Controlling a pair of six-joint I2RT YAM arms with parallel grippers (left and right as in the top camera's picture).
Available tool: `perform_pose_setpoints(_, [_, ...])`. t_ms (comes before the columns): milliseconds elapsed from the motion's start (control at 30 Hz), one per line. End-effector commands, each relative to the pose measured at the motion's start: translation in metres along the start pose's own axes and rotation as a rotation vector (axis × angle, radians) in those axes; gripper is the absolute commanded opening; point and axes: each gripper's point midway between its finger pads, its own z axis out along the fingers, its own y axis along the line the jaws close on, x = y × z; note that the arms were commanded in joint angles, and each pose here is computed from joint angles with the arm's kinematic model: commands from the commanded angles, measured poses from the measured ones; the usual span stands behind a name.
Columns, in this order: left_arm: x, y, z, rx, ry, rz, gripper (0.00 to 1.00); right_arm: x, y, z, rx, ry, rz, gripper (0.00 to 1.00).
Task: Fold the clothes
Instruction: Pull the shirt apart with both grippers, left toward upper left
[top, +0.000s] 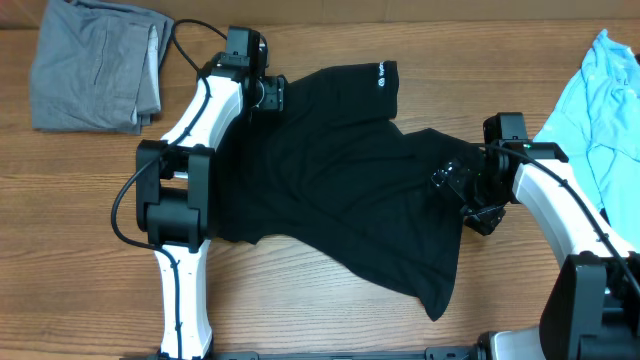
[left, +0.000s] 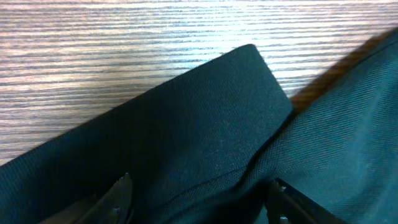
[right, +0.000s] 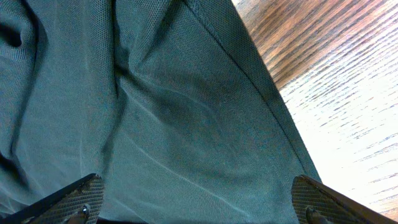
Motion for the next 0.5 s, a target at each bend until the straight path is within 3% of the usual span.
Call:
perform_pose_setpoints(0, [0.01, 0.01, 0.015, -0.03, 0.03, 0.032, 0.69, 0.0, 0.002, -0.005, -0.017, -0.011, -0.011, 1.0])
perform_pose_setpoints(200, [0.024, 0.014, 0.03, -0.039, 0.072, 0.036, 0.63, 0.004, -0.001, -0.005, -0.004, 0.003, -0.006, 1.0])
perform_pose_setpoints(267, [0.024, 0.016, 0.032, -0.05, 0.069, 0.036, 0.56, 0.006, -0.003, -0.005, 0.004, 0.011, -0.003, 1.0])
perform_pose_setpoints(367, [0.018, 0.028, 0.031, -0.12, 0.042, 0.038, 0.32, 0.006, -0.004, -0.005, 0.006, 0.013, -0.002, 0.95])
perform_pose_setpoints(467, [0.011, 0.046, 0.029, -0.202, 0.015, 0.02, 0.16, 0.006, -0.004, -0.005, 0.006, 0.012, -0.003, 0.87])
